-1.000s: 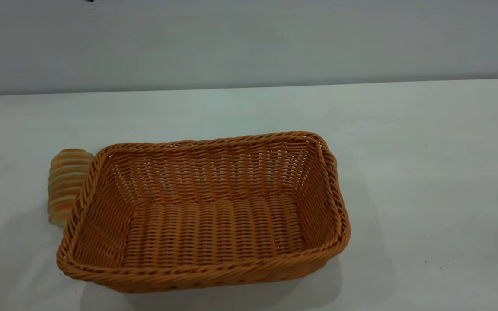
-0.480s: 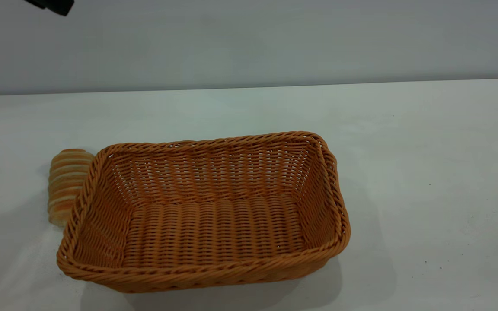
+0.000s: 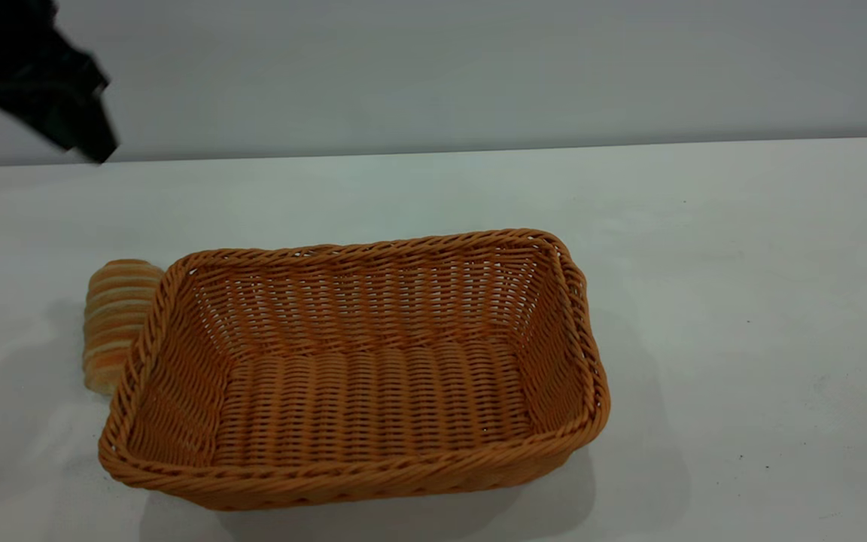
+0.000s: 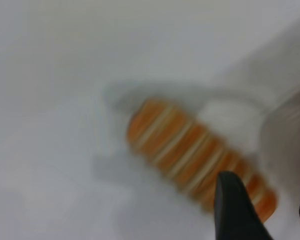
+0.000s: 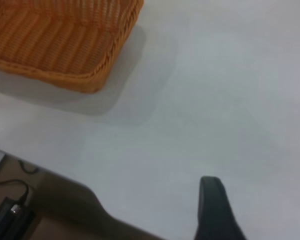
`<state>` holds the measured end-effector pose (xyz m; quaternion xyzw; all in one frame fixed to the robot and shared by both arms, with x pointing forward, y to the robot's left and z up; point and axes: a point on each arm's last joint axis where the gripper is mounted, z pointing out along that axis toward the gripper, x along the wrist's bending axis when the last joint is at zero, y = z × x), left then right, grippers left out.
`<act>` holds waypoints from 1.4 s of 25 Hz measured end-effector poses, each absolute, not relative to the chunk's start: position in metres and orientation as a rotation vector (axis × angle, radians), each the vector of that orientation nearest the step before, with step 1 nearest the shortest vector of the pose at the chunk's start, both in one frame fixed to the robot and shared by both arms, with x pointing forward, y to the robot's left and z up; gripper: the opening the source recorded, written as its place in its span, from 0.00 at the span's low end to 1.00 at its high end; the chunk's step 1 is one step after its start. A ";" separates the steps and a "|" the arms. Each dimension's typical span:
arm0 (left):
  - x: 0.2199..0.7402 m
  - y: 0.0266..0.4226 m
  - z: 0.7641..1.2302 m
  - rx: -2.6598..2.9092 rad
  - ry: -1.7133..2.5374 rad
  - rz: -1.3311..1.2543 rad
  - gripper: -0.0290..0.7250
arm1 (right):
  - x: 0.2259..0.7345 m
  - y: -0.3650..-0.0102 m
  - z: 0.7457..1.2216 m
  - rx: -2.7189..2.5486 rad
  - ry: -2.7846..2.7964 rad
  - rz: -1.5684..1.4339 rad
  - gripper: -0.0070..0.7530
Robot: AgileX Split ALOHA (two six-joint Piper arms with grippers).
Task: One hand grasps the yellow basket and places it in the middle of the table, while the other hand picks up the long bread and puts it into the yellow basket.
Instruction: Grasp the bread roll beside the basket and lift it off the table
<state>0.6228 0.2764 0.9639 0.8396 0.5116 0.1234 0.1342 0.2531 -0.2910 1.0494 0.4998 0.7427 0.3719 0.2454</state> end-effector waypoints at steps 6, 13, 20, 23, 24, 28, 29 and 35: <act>0.623 0.287 0.949 2.486 1.557 0.326 0.56 | 0.247 -0.293 1.050 1.332 2.005 1.045 0.57; 0.627 0.286 0.920 2.511 1.589 0.247 0.56 | 0.244 -0.293 1.048 1.338 2.007 1.065 0.57; 0.632 0.286 0.890 2.520 1.603 0.221 0.56 | 0.244 -0.293 1.047 1.348 2.006 1.066 0.57; 0.634 0.286 0.876 2.526 1.609 0.207 0.56 | 0.244 -0.293 1.047 1.349 2.006 1.066 0.57; 0.634 0.286 0.871 2.530 1.612 0.199 0.56 | 0.244 -0.293 1.047 1.349 2.006 1.066 0.57; 0.635 0.286 0.856 2.539 1.619 0.181 0.56 | 0.244 -0.293 1.047 1.350 2.006 1.066 0.57; 0.635 0.286 0.853 2.539 1.619 0.182 0.56 | 0.244 -0.293 1.047 1.351 2.006 1.066 0.57; 0.637 0.286 0.844 2.536 1.614 0.194 0.56 | 0.244 -0.293 1.047 1.362 2.004 1.068 0.57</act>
